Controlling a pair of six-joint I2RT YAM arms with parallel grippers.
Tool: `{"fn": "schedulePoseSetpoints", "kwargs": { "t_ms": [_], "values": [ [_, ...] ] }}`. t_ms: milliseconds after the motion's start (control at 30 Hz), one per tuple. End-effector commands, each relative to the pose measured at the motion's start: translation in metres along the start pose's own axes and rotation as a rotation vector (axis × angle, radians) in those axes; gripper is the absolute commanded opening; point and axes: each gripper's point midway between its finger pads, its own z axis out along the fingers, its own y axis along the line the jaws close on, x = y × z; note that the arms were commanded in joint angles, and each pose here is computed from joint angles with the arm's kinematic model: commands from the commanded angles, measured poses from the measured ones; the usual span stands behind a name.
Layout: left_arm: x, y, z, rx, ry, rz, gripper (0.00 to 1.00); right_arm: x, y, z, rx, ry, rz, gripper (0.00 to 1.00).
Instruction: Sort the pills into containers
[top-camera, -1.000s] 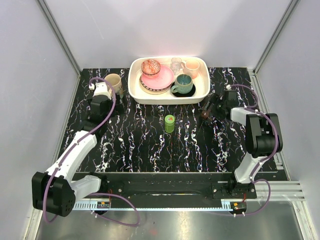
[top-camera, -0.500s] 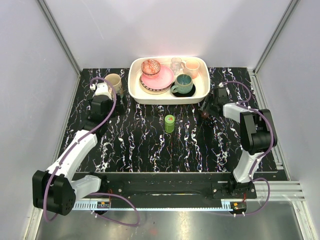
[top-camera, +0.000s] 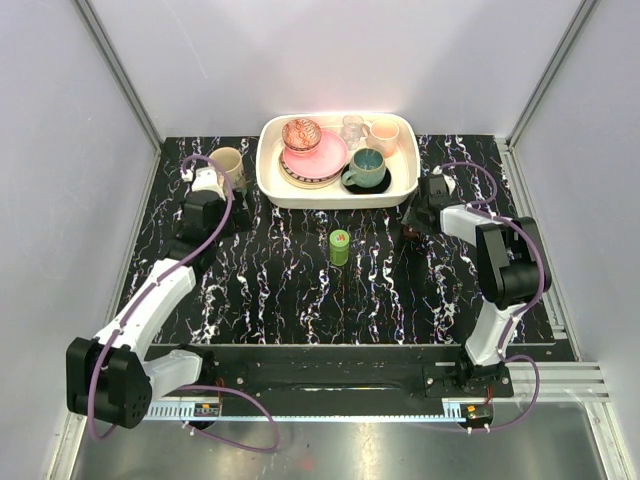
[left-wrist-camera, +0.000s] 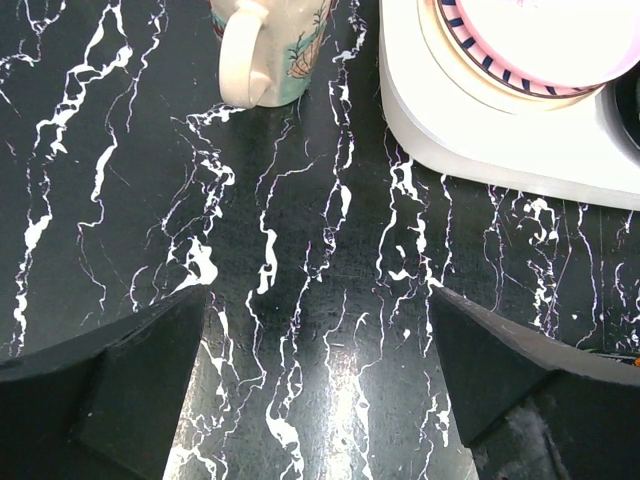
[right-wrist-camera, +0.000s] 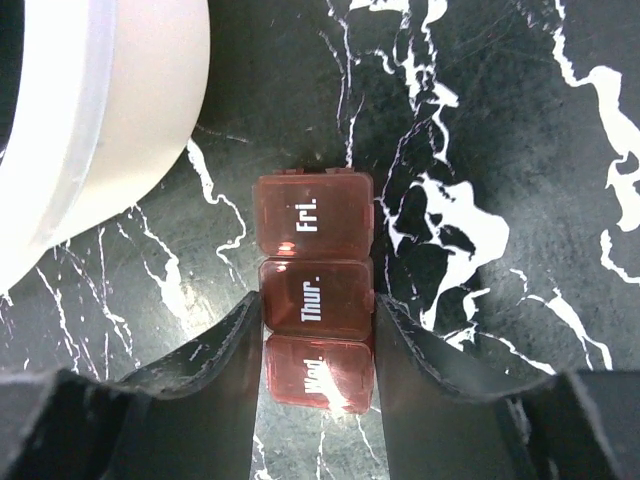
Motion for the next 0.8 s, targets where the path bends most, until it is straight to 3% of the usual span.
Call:
{"fn": "schedulePoseSetpoints", "kwargs": {
  "t_ms": [0,233,567,767],
  "values": [
    [-0.001,-0.007,-0.004,0.045,-0.013,-0.032,0.99,0.03,-0.001,-0.012,0.017,0.071,-0.047,0.3],
    [0.001,-0.013,-0.018,0.094,-0.005,-0.059,0.99,0.056,0.015,-0.048,-0.065,0.104,-0.072,0.27],
    [-0.005,-0.018,-0.045,0.137,0.003,-0.127,0.99,0.112,0.042,-0.149,-0.366,0.194,-0.027,0.25],
    [0.008,-0.033,-0.056,0.236,0.041,-0.158,0.99,0.142,0.042,-0.189,-0.429,0.212,-0.096,0.24]
  ]
}}
